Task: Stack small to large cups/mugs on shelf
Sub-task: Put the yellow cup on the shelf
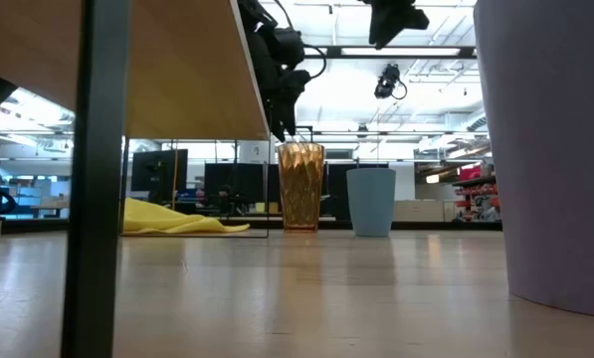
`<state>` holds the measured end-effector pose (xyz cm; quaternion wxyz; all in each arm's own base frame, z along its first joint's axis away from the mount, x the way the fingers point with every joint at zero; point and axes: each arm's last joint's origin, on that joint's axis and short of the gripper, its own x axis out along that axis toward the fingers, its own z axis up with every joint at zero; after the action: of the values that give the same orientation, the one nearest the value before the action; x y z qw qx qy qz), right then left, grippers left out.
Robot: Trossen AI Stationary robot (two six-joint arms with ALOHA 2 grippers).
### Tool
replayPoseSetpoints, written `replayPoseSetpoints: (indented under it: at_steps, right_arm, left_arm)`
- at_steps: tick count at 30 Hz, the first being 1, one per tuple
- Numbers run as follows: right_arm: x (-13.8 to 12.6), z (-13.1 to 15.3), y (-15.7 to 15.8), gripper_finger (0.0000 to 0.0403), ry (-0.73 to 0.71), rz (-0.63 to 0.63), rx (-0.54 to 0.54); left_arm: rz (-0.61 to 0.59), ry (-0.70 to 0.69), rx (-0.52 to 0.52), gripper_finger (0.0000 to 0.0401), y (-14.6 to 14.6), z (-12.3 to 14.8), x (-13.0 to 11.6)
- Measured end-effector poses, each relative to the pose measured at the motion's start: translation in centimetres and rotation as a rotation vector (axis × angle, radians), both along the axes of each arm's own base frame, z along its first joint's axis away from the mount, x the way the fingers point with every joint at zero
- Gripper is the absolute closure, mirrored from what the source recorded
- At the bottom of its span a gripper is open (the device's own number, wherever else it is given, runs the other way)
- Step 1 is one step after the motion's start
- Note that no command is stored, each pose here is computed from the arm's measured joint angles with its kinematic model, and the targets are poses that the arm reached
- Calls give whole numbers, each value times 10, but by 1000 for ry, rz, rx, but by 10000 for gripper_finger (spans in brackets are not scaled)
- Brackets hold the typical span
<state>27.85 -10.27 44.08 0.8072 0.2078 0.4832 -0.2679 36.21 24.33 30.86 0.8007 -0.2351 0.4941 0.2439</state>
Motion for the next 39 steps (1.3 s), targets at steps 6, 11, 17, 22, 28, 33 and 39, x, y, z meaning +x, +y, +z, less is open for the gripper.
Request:
replayPoseSetpoints:
  at_steps: [6, 11, 17, 22, 28, 33, 39]
  right_arm:
    - [10, -18, 10, 298, 61, 35, 21]
    - [14, -27, 17, 298, 100, 61, 32]
    - [11, -23, 30, 298, 86, 87, 32]
    - [3, -14, 41, 298, 54, 110, 24]
    - [-7, -4, 50, 298, 22, 103, -17]
    - [-11, -1, 51, 298, 8, 99, -19]
    - [-12, 0, 51, 298, 6, 100, -21]
  left_arm:
    - [105, 25, -16, 245, 1, -1, -2]
    - [154, 49, -57, 242, -3, -3, -5]
    - [183, 46, -75, 241, -7, -3, -2]
    - [183, 65, -131, 241, -8, -18, 6]
    - [186, 106, -127, 241, -9, -32, 14]
    - [191, 105, -124, 246, -8, -31, 13]
    - [191, 107, -125, 276, -8, -31, 13]
